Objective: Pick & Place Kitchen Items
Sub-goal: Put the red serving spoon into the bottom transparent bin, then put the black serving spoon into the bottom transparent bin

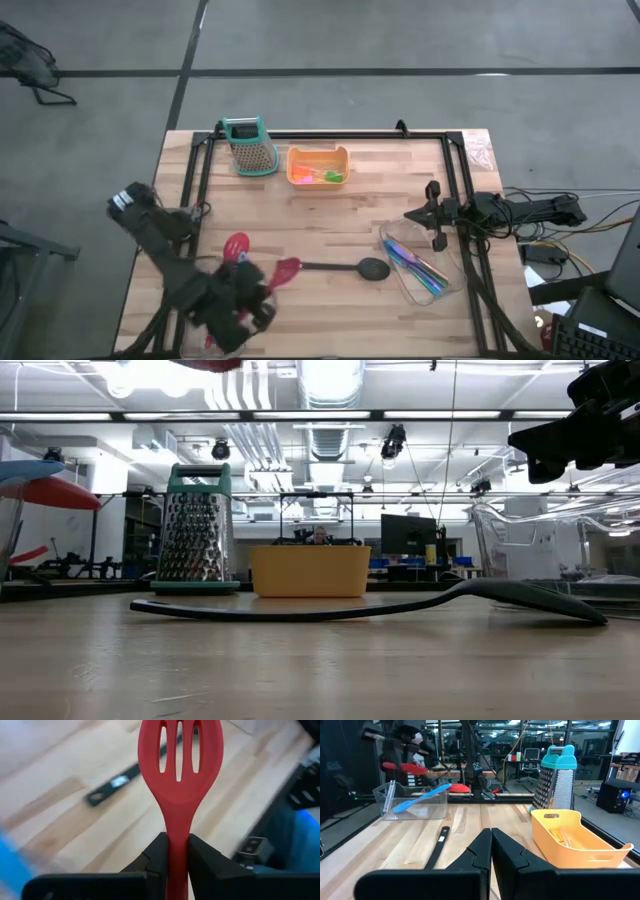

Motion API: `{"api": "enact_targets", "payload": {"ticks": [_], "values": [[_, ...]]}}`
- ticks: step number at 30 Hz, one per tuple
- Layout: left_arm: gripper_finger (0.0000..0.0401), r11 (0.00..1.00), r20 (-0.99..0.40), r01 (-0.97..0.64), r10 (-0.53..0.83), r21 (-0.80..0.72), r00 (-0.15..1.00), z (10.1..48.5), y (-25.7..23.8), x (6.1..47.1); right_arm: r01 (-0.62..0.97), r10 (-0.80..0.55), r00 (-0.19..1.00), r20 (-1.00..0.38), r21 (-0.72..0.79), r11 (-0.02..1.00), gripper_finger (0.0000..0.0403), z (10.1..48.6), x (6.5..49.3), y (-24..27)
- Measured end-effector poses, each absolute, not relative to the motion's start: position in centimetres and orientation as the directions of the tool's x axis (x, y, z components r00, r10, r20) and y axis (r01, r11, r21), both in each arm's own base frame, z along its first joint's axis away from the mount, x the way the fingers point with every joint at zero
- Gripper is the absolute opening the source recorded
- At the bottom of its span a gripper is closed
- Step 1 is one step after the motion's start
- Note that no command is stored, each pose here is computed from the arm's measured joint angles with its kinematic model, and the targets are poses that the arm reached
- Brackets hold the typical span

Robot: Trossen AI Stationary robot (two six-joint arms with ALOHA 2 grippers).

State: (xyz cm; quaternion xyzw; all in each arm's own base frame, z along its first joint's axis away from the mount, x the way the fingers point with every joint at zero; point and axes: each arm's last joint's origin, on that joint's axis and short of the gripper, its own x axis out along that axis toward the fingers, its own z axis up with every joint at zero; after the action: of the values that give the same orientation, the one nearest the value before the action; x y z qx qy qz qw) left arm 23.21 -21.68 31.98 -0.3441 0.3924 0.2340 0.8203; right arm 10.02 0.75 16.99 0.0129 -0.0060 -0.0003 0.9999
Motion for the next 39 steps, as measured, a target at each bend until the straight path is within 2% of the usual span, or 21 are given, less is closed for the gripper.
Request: {"api": "enact_targets", "payload": {"ticks": [4, 10, 12, 15, 22, 27, 39], "values": [[0.0056, 0.609, -0.803, -0.716, 0.206, -0.341, 0.559, 31.8, -22.6, 20.1, 0.000, -0.001, 1.000, 0.012, 0.026, 1.000, 0.0008, 17.0, 10.0, 0.7], [0.0057, 0.532, -0.832, -0.811, 0.316, -0.243, 0.456, 30.5, -23.7, 16.6, 0.001, -0.001, 1.000, 0.012, 0.026, 1.000, 0.0008, 17.0, 10.0, 0.7], [0.0057, 0.494, -0.858, -0.849, 0.338, -0.189, 0.388, 30.2, -23.8, 15.8, 0.001, -0.001, 1.000, 0.012, 0.026, 1.000, 0.0008, 17.0, 10.0, 0.7], [0.0057, 0.436, -0.909, -0.894, 0.323, -0.105, 0.264, 29.2, -24.3, 15.3, 0.001, -0.001, 1.000, 0.012, 0.025, 1.000, 0.0008, 17.0, 10.0, 0.7], [0.0058, 0.412, -0.927, -0.911, 0.330, -0.028, 0.177, 26.7, -24.8, 15.4, 0.001, -0.002, 1.000, 0.012, 0.025, 1.000, 0.0008, 17.0, 10.0, 0.7], [0.0061, 0.384, -0.925, -0.923, 0.343, -0.020, 0.163, 25.1, -24.7, 15.4, 0.001, -0.001, 1.000, 0.012, 0.025, 1.000, 0.0008, 17.0, 10.0, 0.7], [0.0158, 0.378, -0.931, -0.925, 0.327, -0.028, 0.162, 24.1, -24.3, 16.1, 0.001, -0.001, 1.000, 0.012, 0.026, 1.000, 0.0008, 17.0, 10.0, 0.7]]}}
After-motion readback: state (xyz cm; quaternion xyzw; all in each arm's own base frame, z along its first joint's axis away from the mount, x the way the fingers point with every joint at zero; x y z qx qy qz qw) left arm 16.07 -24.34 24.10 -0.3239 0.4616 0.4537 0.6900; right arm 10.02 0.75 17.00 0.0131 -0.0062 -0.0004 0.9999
